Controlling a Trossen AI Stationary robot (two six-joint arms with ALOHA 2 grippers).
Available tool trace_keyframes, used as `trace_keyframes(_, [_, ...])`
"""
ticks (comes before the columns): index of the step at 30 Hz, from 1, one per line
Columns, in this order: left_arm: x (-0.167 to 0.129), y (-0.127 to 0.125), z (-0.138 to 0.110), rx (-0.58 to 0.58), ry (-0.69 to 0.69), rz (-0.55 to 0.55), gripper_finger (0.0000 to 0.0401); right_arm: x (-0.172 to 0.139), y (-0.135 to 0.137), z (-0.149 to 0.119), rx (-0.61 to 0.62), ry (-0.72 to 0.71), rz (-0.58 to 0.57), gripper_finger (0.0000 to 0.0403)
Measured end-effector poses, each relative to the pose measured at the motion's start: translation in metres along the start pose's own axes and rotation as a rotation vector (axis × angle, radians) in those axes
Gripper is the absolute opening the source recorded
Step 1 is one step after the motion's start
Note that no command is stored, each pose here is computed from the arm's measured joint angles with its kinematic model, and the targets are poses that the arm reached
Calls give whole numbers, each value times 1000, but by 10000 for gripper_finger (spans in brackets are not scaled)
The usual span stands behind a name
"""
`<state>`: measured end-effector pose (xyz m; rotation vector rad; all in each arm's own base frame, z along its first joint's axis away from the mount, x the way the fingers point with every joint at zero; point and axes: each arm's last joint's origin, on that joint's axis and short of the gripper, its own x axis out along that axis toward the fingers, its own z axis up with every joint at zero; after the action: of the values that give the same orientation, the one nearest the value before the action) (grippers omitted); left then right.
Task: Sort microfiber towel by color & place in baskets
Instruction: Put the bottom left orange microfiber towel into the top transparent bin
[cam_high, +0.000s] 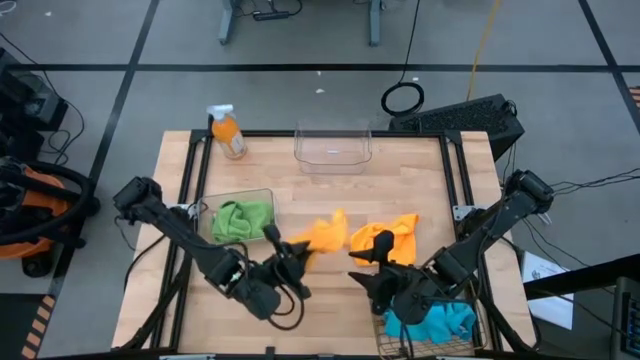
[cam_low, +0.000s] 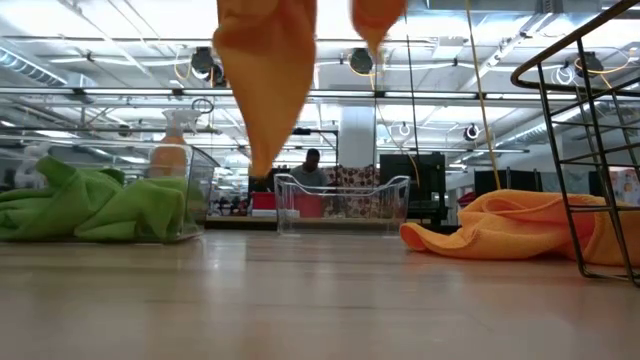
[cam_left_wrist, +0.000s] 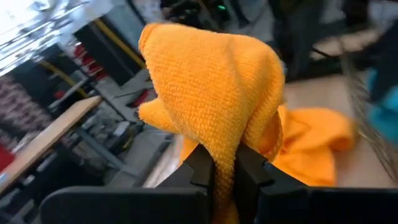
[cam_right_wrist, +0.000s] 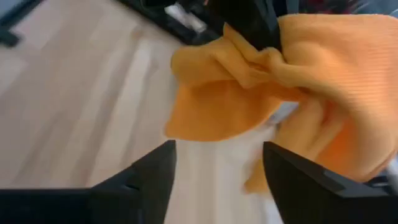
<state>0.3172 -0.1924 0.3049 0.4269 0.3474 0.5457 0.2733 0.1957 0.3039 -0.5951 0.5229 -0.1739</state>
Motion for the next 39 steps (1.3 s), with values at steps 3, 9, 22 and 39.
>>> trace_keyframes(3, [4, 10, 4, -48, 1, 53, 33, 0, -3, 6, -29, -33, -78, 257])
trace_keyframes(9, [15, 13, 2, -64, 19, 49, 33, 12, -10, 15, 33, -84, -117, 294])
trace_keyframes(22, [3, -4, 4, 12, -25, -141, 33, 86, 0, 11, 108, -113, -67, 310])
trace_keyframes(39, [-15, -15, 6, 97, -75, -307, 33, 97, 7, 11, 100, -158, -21, 89])
